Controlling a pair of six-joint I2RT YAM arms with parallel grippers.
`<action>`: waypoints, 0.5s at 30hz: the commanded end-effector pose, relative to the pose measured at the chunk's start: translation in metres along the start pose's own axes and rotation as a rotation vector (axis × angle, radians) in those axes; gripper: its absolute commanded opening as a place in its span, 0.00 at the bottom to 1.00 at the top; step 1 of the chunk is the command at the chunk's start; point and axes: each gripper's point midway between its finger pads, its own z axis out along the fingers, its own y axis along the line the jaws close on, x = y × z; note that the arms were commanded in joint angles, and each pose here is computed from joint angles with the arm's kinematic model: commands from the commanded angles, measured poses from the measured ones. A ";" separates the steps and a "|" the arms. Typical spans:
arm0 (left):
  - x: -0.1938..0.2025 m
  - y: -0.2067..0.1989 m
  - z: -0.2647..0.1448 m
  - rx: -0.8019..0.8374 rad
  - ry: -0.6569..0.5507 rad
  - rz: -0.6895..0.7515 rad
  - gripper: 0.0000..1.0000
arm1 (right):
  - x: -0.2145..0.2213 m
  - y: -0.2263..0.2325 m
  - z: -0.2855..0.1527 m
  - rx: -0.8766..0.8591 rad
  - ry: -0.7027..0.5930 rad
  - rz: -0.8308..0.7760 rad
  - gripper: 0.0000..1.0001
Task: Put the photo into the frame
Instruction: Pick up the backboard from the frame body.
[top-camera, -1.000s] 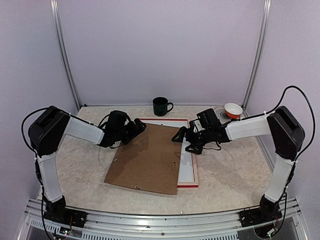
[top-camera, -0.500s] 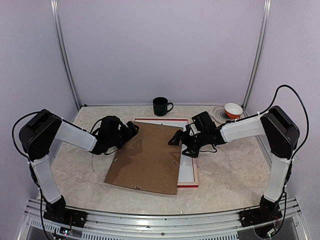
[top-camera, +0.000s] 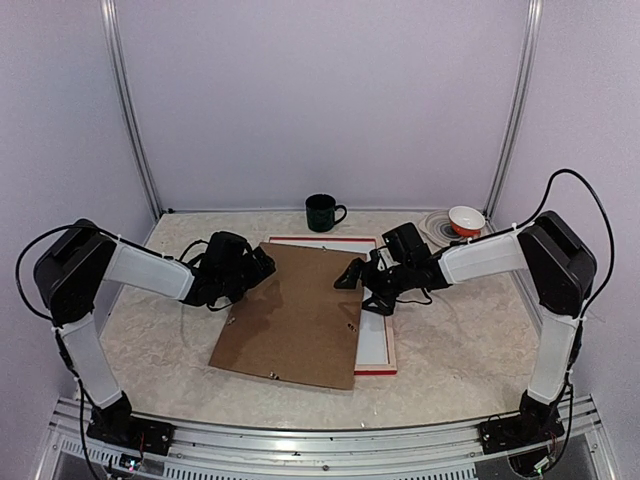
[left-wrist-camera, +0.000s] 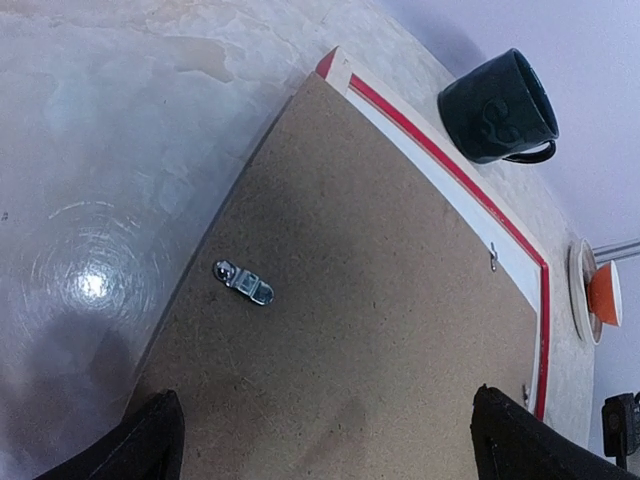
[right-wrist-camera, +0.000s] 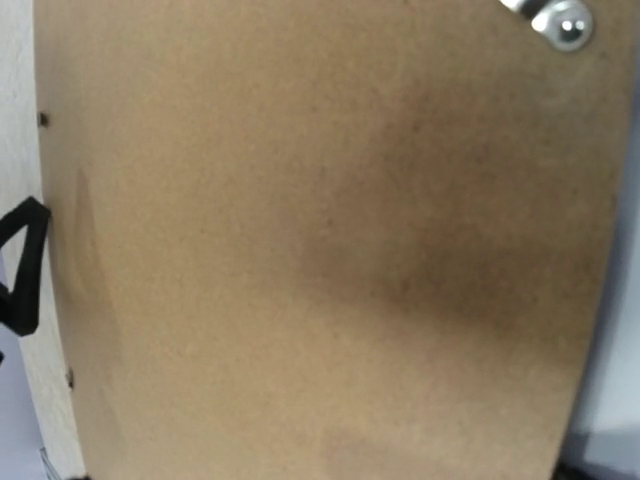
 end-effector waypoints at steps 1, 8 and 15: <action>0.010 0.013 0.007 -0.061 0.029 -0.001 0.99 | 0.004 0.009 0.001 -0.034 0.010 0.014 0.99; 0.024 0.019 0.014 -0.065 0.070 -0.006 0.99 | 0.020 0.011 0.004 -0.177 0.041 0.072 0.99; 0.033 0.022 0.019 -0.063 0.099 -0.010 0.99 | 0.025 0.021 0.007 -0.313 0.047 0.069 0.92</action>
